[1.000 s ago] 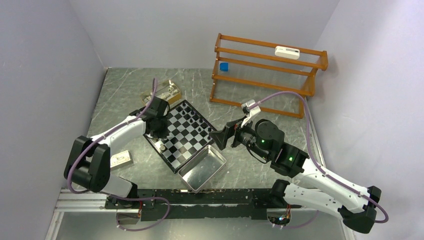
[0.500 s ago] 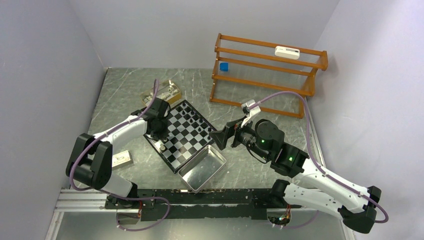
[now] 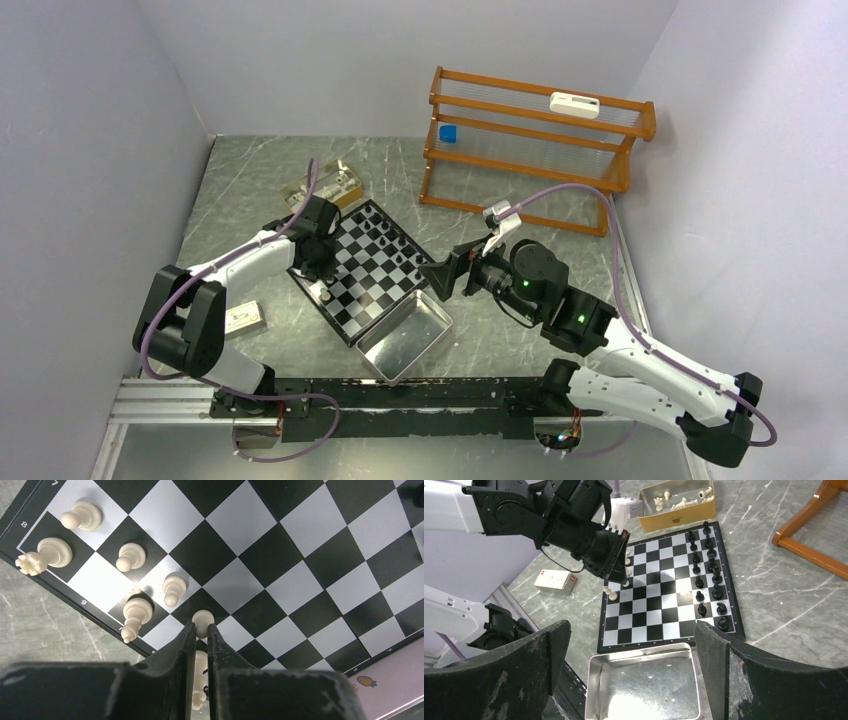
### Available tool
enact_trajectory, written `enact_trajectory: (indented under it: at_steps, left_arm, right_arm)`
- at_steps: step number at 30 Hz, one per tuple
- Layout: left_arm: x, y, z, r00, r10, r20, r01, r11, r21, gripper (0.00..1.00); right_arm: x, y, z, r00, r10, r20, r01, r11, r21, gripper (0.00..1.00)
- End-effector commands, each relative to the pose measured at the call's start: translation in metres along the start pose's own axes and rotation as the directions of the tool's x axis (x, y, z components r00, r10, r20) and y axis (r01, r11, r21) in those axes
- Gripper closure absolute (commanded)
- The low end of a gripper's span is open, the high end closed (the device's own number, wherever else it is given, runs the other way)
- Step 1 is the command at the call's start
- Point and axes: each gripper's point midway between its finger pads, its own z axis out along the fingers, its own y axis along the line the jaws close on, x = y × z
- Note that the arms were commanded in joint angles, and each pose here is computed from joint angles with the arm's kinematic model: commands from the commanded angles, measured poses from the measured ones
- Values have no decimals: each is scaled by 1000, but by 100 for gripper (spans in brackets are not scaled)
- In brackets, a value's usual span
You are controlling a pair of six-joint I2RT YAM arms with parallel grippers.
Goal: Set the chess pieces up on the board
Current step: Place the chess piece on the chessboard.
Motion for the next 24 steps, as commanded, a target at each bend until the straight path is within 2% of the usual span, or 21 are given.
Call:
enact_trajectory:
  at_steps: [1, 24]
  left_arm:
    - [-8, -4, 2, 1000, 13, 24, -13, 1000, -1, 83]
    - [-22, -8, -11, 998, 19, 58, -19, 1000, 13, 76]
  right_arm:
    - [-5, -1, -2, 1000, 3, 27, -3, 1000, 1, 1]
    - [-2, -1, -2, 1000, 3, 23, -3, 1000, -2, 1]
